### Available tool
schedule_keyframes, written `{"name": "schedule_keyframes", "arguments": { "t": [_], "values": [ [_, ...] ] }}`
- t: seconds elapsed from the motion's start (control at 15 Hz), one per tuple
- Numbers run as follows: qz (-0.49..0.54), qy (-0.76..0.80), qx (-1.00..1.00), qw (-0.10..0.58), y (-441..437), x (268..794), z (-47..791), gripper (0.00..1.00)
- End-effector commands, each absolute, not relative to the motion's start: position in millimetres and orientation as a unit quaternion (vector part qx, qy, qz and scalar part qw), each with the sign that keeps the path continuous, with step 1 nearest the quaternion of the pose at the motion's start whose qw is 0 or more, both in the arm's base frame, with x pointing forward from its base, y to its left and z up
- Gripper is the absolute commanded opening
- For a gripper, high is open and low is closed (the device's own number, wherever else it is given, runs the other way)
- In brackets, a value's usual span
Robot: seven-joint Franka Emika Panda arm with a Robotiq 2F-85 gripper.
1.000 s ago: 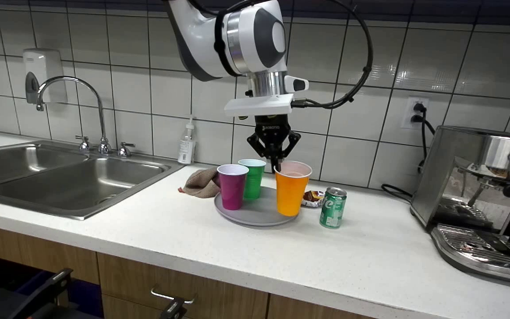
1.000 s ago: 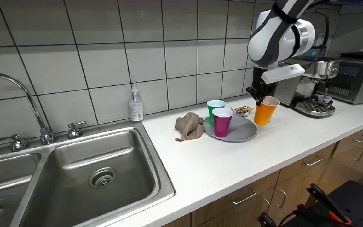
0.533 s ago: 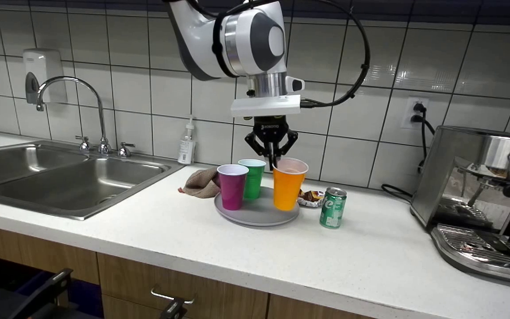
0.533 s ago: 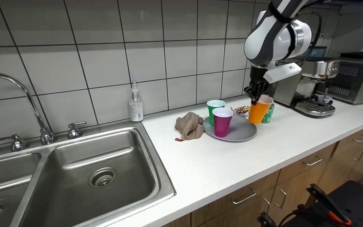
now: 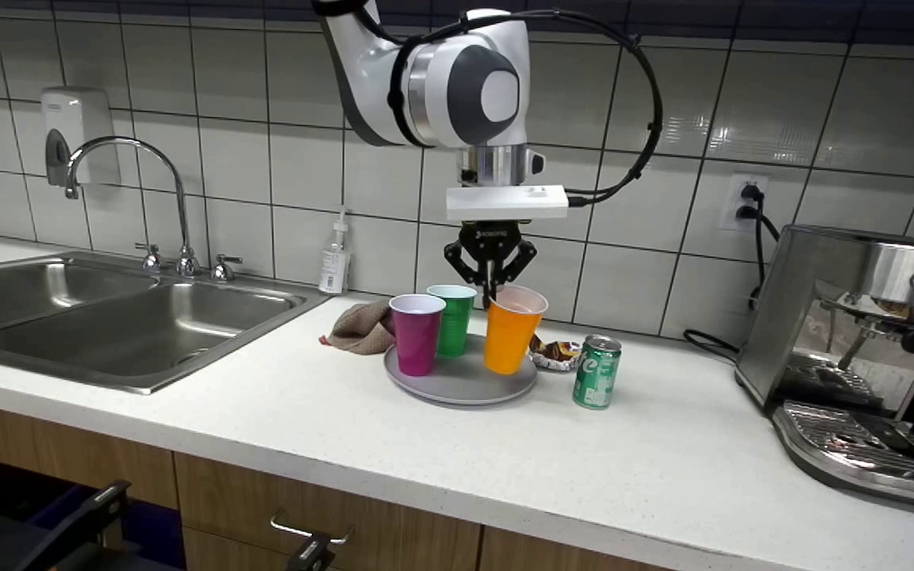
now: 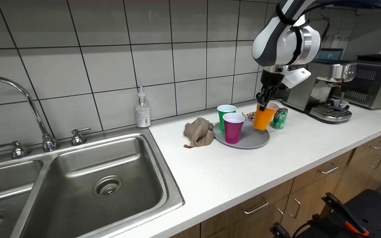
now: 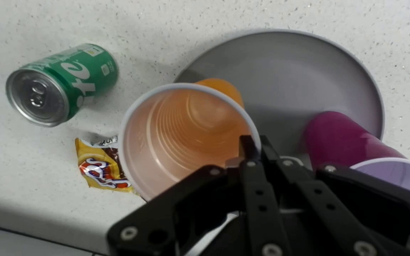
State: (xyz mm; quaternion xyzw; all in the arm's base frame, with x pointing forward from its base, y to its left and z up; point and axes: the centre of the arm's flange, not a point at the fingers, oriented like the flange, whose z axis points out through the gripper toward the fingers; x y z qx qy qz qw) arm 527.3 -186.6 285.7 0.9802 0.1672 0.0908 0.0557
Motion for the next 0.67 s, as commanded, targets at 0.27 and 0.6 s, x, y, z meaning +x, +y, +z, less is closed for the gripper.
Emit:
{"name": "schedule_keyframes", "arguments": {
  "t": [0.27, 0.6],
  "values": [
    [0.095, 0.272, 0.956, 0.049, -213.2, 545.4, 280.3, 0.01],
    [0.092, 0.313, 0.943, 0.061, -209.7, 546.1, 272.6, 0.01]
  ]
}}
